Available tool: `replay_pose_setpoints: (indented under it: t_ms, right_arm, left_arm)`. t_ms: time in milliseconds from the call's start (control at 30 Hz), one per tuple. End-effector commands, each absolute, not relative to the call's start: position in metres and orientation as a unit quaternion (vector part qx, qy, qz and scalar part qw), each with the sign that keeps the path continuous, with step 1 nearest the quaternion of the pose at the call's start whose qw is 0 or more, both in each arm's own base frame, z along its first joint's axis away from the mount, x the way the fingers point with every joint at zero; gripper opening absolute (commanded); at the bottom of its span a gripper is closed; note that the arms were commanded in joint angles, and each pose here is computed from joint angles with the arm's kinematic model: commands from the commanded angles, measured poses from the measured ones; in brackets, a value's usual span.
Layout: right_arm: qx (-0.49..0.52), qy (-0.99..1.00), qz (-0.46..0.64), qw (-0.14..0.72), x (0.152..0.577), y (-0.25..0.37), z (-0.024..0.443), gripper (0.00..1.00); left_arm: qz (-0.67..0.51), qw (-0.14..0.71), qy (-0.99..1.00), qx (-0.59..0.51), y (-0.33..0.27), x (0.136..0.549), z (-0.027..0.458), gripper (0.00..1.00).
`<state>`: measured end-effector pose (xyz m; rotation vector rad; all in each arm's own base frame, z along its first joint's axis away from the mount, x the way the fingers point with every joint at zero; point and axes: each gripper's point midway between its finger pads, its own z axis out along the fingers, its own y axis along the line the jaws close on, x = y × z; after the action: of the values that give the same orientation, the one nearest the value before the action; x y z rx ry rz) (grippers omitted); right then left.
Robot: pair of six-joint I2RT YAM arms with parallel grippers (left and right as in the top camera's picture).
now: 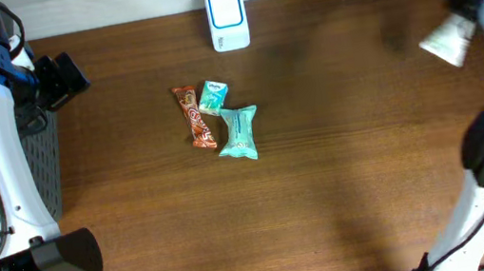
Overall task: Scan the item barcode
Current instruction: 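Move the tube to the right side of the table and release, then grasp the light green packet with the right gripper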
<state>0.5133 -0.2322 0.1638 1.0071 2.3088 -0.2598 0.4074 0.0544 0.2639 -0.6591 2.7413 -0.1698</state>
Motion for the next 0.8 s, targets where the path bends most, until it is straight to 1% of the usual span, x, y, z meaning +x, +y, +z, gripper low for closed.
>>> replay_pose_setpoints:
  t_ms: [0,33,100,233,300,333,367,400,433,467,500,533,567,600,633,667,733,767]
  right_arm:
    - [0.511,0.812,-0.117,0.256,0.456,-0.313,0.140,0.04]
    - [0.569,0.779,-0.111,0.239,0.436,-0.332,0.124,0.04]
    - [0.626,0.738,-0.105,0.229,0.416,-0.352,0.109,0.04]
    - [0.656,0.708,-0.111,0.235,0.398,-0.384,0.094,0.07]
    - [0.663,0.697,-0.113,0.247,0.393,-0.397,0.096,0.11]
    - [0.664,0.695,-0.113,0.251,0.394,-0.400,0.097,0.19]
    - [0.662,0.697,-0.114,0.251,0.394,-0.400,0.097,0.49]
    - [0.662,0.698,-0.112,0.250,0.394,-0.399,0.097,0.83]
    - [0.652,0.709,-0.105,0.248,0.397,-0.396,0.096,0.99]
    - [0.639,0.722,-0.092,0.248,0.401,-0.392,0.095,0.99]
    - [0.596,0.761,-0.022,0.255,0.423,-0.373,0.094,0.93]
    - [0.545,0.791,0.055,0.272,0.447,-0.350,0.099,0.80]
    - [0.502,0.806,0.126,0.287,0.467,-0.328,0.107,0.79]
    - [0.463,0.810,0.198,0.299,0.485,-0.302,0.118,0.83]
    - [0.413,0.810,0.287,0.303,0.505,-0.262,0.134,0.87]
    - [0.365,0.812,0.342,0.301,0.517,-0.228,0.146,0.88]
    - [0.261,0.823,0.415,0.287,0.528,-0.160,0.160,0.89]
    - [0.222,0.836,0.431,0.256,0.526,-0.121,0.157,0.89]
  left_arm:
    - [-0.060,0.165,0.956,-0.235,0.056,0.404,0.270,0.99]
    - [-0.060,0.165,0.956,-0.235,0.056,0.404,0.270,0.99]
    - [-0.060,0.165,0.956,-0.235,0.056,0.404,0.270,0.99]
    - [-0.060,0.165,0.956,-0.235,0.056,0.404,0.270,0.99]
    - [-0.060,0.165,0.956,-0.235,0.056,0.404,0.270,0.99]
    - [-0.060,0.165,0.956,-0.235,0.056,0.404,0.270,0.99]
    - [-0.060,0.165,0.956,-0.235,0.056,0.404,0.270,0.99]
    - [-0.060,0.165,0.956,-0.235,0.056,0.404,0.270,0.99]
    - [-0.060,0.165,0.956,-0.235,0.056,0.404,0.270,0.99]
    - [-0.060,0.165,0.956,-0.235,0.056,0.404,0.270,0.99]
    - [-0.060,0.165,0.956,-0.235,0.056,0.404,0.270,0.99]
    - [-0.060,0.165,0.956,-0.235,0.056,0.404,0.270,0.99]
    - [-0.060,0.165,0.956,-0.235,0.056,0.404,0.270,0.99]
    - [-0.060,0.165,0.956,-0.235,0.056,0.404,0.270,0.99]
    - [-0.060,0.165,0.956,-0.235,0.056,0.404,0.270,0.99]
    - [-0.060,0.165,0.956,-0.235,0.056,0.404,0.270,0.99]
    - [-0.060,0.165,0.956,-0.235,0.056,0.404,0.270,0.99]
    - [-0.060,0.165,0.956,-0.235,0.056,0.404,0.270,0.99]
